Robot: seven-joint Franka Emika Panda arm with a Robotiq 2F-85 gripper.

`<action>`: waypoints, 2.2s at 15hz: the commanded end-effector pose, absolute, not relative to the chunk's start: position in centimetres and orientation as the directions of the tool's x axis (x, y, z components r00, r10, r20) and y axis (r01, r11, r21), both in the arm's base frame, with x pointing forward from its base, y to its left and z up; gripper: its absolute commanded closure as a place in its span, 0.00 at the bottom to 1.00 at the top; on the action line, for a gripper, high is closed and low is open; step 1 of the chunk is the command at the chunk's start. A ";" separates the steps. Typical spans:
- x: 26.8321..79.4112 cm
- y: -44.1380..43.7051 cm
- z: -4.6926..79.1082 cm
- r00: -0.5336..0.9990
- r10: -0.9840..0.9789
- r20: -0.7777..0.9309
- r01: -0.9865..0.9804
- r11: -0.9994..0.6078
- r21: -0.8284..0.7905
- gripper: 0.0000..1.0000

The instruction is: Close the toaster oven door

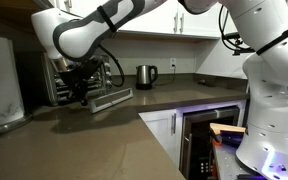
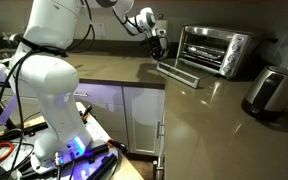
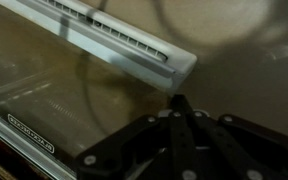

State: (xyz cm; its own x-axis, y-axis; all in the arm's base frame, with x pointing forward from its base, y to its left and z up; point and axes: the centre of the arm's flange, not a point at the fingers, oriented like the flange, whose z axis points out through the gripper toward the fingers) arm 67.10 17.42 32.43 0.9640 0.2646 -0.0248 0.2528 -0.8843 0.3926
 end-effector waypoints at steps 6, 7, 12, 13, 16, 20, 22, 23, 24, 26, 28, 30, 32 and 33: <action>67.4 18.3 34.5 0.939 0.324 -0.111 0.331 -0.773 0.541 1.00; 67.3 18.5 34.6 0.937 0.328 -0.119 0.337 -0.761 0.555 1.00; 67.2 19.0 34.5 0.927 0.345 -0.145 0.361 -0.723 0.589 1.00; 67.2 19.1 34.4 0.925 0.348 -0.154 0.368 -0.713 0.597 1.00; 67.1 19.5 34.0 0.915 0.354 -0.195 0.393 -0.668 0.632 1.00; 67.0 20.4 33.5 0.902 0.357 -0.244 0.421 -0.592 0.687 1.00; 66.9 20.6 33.4 0.896 0.356 -0.264 0.430 -0.556 0.712 1.00; 66.9 20.7 33.4 0.893 0.355 -0.275 0.436 -0.536 0.723 1.00; 66.9 20.8 33.4 0.890 0.356 -0.284 0.441 -0.517 0.734 1.00; 66.7 21.0 33.4 0.887 0.354 -0.297 0.445 -0.480 0.756 1.00; 66.7 21.0 33.4 0.892 0.337 -0.302 0.432 -0.435 0.790 1.00; 66.8 21.5 33.7 0.895 0.338 -0.291 0.416 -0.397 0.818 1.00; 66.9 21.8 33.8 0.891 0.346 -0.294 0.418 -0.369 0.830 1.00; 66.9 21.9 33.9 0.888 0.353 -0.296 0.422 -0.363 0.831 1.00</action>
